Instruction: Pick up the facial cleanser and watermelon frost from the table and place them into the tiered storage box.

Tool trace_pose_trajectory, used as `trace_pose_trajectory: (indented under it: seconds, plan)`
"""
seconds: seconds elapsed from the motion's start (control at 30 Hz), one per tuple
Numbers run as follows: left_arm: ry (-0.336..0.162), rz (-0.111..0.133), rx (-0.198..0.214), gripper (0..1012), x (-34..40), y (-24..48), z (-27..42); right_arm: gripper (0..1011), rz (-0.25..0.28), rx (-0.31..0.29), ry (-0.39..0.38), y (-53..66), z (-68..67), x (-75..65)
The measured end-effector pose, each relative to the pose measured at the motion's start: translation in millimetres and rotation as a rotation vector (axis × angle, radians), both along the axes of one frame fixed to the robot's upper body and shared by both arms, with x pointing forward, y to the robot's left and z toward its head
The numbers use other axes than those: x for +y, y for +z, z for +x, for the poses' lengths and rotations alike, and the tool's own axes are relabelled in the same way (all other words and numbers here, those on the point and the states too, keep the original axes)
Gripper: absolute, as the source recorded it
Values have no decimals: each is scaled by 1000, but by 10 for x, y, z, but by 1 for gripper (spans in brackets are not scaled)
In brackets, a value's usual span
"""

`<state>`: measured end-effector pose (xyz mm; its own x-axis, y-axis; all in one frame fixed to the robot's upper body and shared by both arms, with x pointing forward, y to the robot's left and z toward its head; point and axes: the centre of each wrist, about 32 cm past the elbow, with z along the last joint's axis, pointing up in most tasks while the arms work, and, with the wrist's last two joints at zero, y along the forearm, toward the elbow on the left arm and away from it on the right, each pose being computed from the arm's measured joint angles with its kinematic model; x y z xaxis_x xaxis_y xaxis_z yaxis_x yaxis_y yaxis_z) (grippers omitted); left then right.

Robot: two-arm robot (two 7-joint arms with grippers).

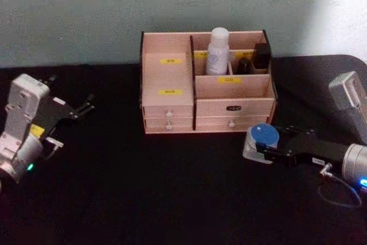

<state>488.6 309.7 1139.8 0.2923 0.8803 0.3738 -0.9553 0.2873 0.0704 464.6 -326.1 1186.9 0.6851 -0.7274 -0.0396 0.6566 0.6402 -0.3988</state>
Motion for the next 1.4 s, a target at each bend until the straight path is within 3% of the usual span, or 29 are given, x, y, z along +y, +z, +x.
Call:
trace_pose_trajectory:
  seconds: [0.37,0.5,0.7,0.93,1.4]
  plan:
    - [0,0,0,1001,0,0,0,696,24,-79,76,309,210,205]
    - [0,0,0,1001,0,0,0,696,33,-98,89,368,289,282]
    - [0,0,0,1001,0,0,0,696,51,-129,116,486,500,442]
    - [0,0,0,1001,0,0,0,696,61,-143,144,568,727,570]
    - [0,0,0,1001,0,0,0,696,56,-138,189,572,1150,775]
